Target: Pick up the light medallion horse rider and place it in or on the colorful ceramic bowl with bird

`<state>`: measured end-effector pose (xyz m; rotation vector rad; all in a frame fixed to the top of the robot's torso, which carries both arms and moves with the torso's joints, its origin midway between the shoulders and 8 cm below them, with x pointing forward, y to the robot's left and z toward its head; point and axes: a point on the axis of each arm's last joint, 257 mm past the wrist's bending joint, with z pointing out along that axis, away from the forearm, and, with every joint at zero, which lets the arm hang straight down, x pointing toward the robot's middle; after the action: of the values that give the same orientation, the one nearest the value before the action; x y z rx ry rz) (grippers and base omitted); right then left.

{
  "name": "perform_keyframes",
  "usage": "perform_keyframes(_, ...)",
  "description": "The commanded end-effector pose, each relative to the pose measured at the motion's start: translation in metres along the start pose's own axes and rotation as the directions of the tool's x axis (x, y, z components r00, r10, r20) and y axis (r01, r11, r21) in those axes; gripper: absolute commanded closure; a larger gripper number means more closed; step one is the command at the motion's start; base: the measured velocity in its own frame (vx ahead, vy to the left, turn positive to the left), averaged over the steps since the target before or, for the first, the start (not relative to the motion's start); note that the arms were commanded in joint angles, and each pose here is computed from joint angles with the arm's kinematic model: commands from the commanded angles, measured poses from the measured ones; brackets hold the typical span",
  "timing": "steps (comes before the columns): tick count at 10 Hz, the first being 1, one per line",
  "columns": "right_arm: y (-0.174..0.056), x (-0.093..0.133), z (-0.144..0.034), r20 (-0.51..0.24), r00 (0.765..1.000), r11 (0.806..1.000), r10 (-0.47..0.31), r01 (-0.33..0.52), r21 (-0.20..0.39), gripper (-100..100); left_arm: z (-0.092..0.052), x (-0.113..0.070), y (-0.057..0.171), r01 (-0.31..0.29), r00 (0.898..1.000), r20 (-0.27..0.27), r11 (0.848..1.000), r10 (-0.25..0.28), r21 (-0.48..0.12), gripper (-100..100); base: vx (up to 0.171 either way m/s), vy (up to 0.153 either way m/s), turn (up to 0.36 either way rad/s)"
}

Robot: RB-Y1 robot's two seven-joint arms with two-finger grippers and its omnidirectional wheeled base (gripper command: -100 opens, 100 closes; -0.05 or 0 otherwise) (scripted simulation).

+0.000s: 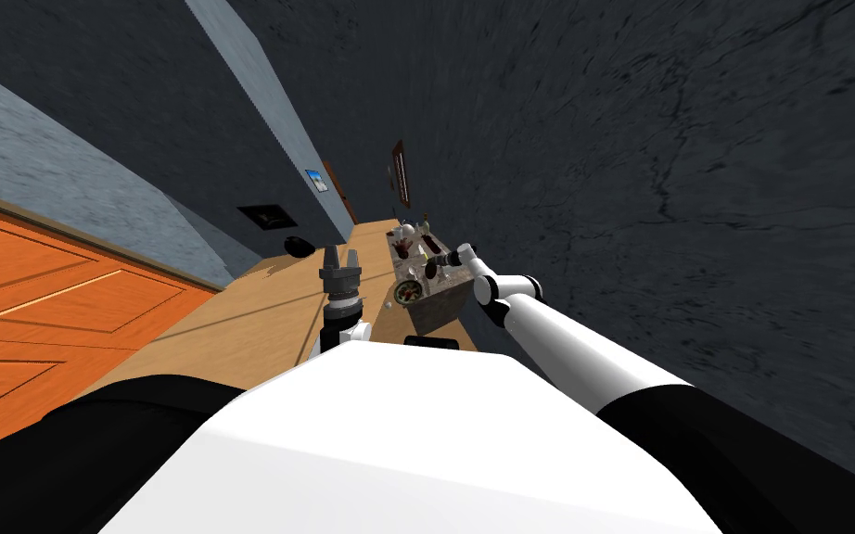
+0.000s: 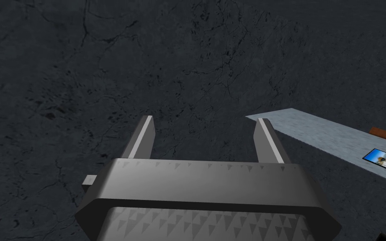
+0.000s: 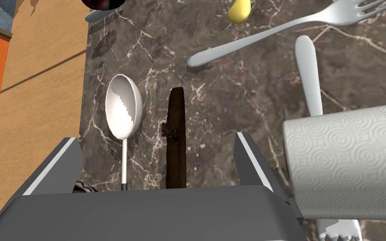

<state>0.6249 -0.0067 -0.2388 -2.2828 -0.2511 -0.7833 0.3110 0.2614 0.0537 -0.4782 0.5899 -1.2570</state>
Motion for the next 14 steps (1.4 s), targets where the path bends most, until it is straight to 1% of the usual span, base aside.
perform_keyframes(1, 0.0, 0.0, 0.0, 0.0, 1.0, 1.0, 0.0, 0.0, 0.0, 100, 0.0, 0.0, 0.0, 0.0, 1.0, 0.0, 1.0, 0.0, 0.0, 0, 0.0, 0.0, 0.0)
perform_keyframes(5, 0.0, 0.0, 0.0, 0.0, 1.0, 1.0, 0.0, 0.0, 0.0, 100, 0.0, 0.0, 0.0, 0.0, 1.0, 0.0, 1.0, 0.0, 0.0, 0, 0.0, 0.0, 0.0)
perform_keyframes(6, 0.0, 0.0, 0.0, 0.0, 1.0, 1.0, 0.0, 0.0, 0.0, 0, 0.0, 0.0, 0.0, 0.0, 1.0, 0.0, 1.0, 0.0, 0.0, 0, 0.0, 0.0, 0.0)
perform_keyframes(7, 0.0, 0.0, 0.0, 0.0, 1.0, 1.0, 0.0, 0.0, 0.0, 100, 0.0, 0.0, 0.0, 0.0, 1.0, 0.0, 1.0, 0.0, 0.0, 0, 0.0, 0.0, 0.0)
perform_keyframes(8, 0.0, 0.0, 0.0, 0.0, 1.0, 1.0, 0.001, -0.001, 0.0, 0, 0.0, 0.0, 0.0, 0.0, 1.0, 0.0, 1.0, 0.0, 0.0, 0, 0.0, 0.0, 0.0)
perform_keyframes(9, -0.002, 0.017, -0.008, -0.01, 1.0, 1.0, -0.027, 0.027, -0.016, 100, 0.0, 0.0, 0.0, 0.0, 1.0, 0.0, 1.0, 0.0, 0.0, 0, -0.148, -0.018, -0.075)
perform_keyframes(11, -0.003, 0.024, -0.011, -0.018, 0.999, 0.999, -0.043, 0.042, -0.023, 100, 0.0, 0.0, 0.0, 0.0, 1.0, 0.0, 1.0, 0.0, 0.0, 0, -0.178, -0.02, -0.05)
perform_keyframes(13, -0.002, 0.02, -0.01, -0.011, 0.999, 0.999, -0.036, 0.036, -0.024, 100, 0.0, 0.0, 0.0, 0.0, 1.0, 0.0, 1.0, 0.0, 0.0, 0, -0.029, 0.0, 0.002)
perform_keyframes(14, 0.002, 0.032, -0.018, -0.012, 0.998, 0.996, -0.064, 0.063, -0.056, 100, 0.0, 0.0, 0.0, 0.0, 1.0, 0.0, 1.0, 0.0, 0.0, 0, -0.155, -0.017, -0.08)
